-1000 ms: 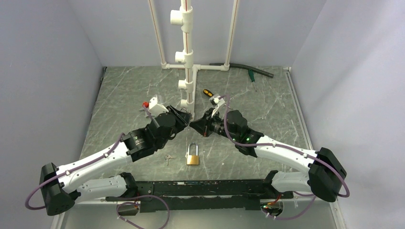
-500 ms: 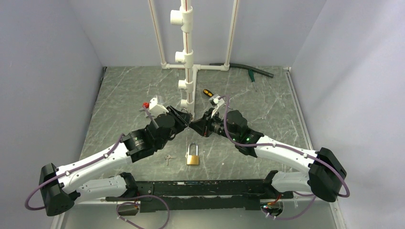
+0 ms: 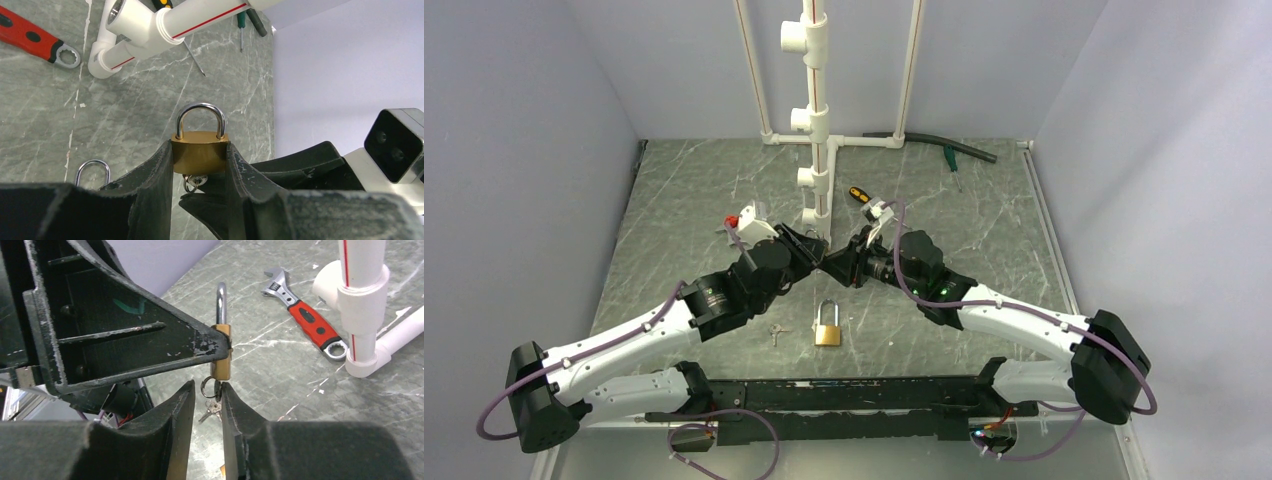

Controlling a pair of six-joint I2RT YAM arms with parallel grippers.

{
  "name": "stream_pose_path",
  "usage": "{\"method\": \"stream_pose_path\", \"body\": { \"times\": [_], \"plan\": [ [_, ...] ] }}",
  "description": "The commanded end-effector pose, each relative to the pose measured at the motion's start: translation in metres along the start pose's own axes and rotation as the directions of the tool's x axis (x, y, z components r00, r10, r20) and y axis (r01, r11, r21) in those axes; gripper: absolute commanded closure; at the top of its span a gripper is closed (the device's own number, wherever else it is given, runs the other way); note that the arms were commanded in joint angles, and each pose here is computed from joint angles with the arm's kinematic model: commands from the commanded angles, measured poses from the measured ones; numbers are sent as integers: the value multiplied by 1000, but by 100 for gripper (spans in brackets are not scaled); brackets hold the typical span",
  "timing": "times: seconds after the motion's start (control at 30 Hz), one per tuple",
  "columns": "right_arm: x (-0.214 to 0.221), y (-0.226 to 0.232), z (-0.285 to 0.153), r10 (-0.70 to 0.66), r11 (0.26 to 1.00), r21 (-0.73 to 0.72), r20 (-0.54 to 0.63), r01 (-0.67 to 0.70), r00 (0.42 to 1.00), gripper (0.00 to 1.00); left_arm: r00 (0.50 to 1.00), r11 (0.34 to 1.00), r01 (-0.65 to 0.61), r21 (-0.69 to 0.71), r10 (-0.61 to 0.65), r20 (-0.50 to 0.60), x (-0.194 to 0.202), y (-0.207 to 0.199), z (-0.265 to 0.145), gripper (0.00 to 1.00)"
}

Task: Unlock with the key

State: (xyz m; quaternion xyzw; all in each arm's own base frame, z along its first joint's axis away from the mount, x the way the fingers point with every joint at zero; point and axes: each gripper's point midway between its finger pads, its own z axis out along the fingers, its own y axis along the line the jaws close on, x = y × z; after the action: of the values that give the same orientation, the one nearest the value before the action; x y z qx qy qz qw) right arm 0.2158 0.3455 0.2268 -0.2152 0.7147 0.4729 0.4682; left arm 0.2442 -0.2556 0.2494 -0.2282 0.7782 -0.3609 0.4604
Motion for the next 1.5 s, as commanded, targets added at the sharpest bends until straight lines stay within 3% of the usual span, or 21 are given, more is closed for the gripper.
{"method": "stream_pose_path", "body": {
  "times": [0.0, 0.1, 0.23, 0.4, 0.67, 1.47],
  "plan": [
    [-34, 30, -8, -39, 993, -108, 91, 48, 995, 66, 999, 998, 22, 57, -24, 36, -15, -17, -8, 100],
    [-28, 28, -14, -16, 994, -103, 82, 24, 997, 49, 998, 999, 11, 50, -14, 53, -21, -18, -10, 100],
    [-26, 24, -17, 3, 997, -81, 77, 3, 997, 44, 997, 998, 29, 58, -33, 69, -27, -17, -11, 100],
    [-26, 14, -12, 11, 1000, -29, 76, -9, 997, 55, 997, 997, 36, 62, -40, 67, -29, -18, -13, 100],
    [-25, 11, -1, 4, 1000, -25, 70, -3, 998, 63, 997, 998, 36, 60, -40, 68, -30, -16, -14, 100],
    [-32, 9, 16, -21, 1000, -21, 71, 23, 997, 75, 998, 998, 38, 49, -40, 54, -25, -9, -11, 100]
  ]
}}
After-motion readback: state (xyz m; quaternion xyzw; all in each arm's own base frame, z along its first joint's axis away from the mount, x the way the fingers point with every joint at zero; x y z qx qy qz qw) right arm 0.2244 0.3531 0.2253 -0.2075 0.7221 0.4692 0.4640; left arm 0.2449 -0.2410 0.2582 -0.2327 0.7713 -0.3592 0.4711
